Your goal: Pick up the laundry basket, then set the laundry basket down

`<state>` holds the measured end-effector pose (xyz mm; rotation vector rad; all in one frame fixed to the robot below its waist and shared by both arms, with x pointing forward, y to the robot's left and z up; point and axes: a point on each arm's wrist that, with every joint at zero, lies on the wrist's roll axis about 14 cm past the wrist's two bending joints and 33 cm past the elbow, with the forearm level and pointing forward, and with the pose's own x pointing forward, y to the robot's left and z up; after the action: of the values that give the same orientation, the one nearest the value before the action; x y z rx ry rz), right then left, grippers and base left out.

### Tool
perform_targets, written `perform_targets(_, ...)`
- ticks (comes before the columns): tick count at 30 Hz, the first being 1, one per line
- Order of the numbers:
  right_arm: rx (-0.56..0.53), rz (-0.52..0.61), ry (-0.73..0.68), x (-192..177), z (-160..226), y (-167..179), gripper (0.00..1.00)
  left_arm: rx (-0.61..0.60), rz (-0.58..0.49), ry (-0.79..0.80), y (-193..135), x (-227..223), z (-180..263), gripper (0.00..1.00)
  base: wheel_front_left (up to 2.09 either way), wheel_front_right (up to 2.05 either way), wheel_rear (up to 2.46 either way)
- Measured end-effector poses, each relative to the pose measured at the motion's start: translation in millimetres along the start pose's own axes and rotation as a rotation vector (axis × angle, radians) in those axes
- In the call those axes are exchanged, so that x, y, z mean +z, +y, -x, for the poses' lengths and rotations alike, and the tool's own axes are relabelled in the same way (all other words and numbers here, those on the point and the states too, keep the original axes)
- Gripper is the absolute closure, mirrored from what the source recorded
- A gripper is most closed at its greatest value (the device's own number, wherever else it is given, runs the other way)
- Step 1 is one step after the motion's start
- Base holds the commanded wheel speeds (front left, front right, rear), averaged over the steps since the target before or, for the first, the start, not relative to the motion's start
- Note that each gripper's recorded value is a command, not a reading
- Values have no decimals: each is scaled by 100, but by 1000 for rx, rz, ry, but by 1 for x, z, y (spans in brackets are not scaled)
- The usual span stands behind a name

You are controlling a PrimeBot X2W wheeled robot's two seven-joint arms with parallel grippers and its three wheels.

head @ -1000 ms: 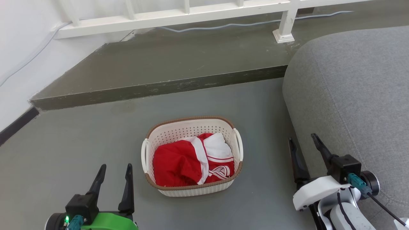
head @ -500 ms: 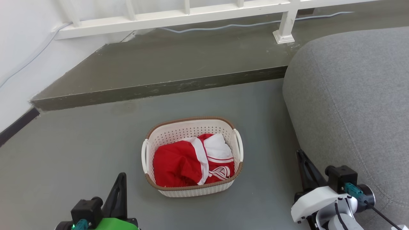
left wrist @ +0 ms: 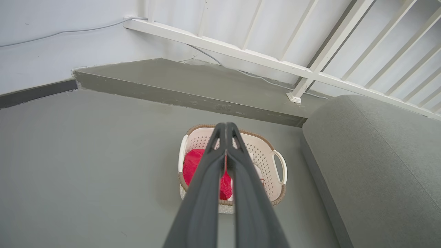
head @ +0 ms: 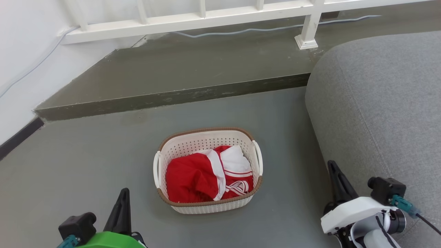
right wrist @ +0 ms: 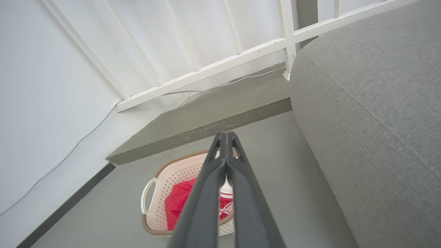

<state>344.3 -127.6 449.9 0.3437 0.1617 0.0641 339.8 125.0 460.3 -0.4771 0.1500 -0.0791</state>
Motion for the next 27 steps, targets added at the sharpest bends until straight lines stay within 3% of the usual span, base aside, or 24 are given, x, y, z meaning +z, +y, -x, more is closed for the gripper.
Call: perform_targets(27,-89,-378,21,8,-4,-28,100,80,327,34,24,3,-3,100,0,0,0)
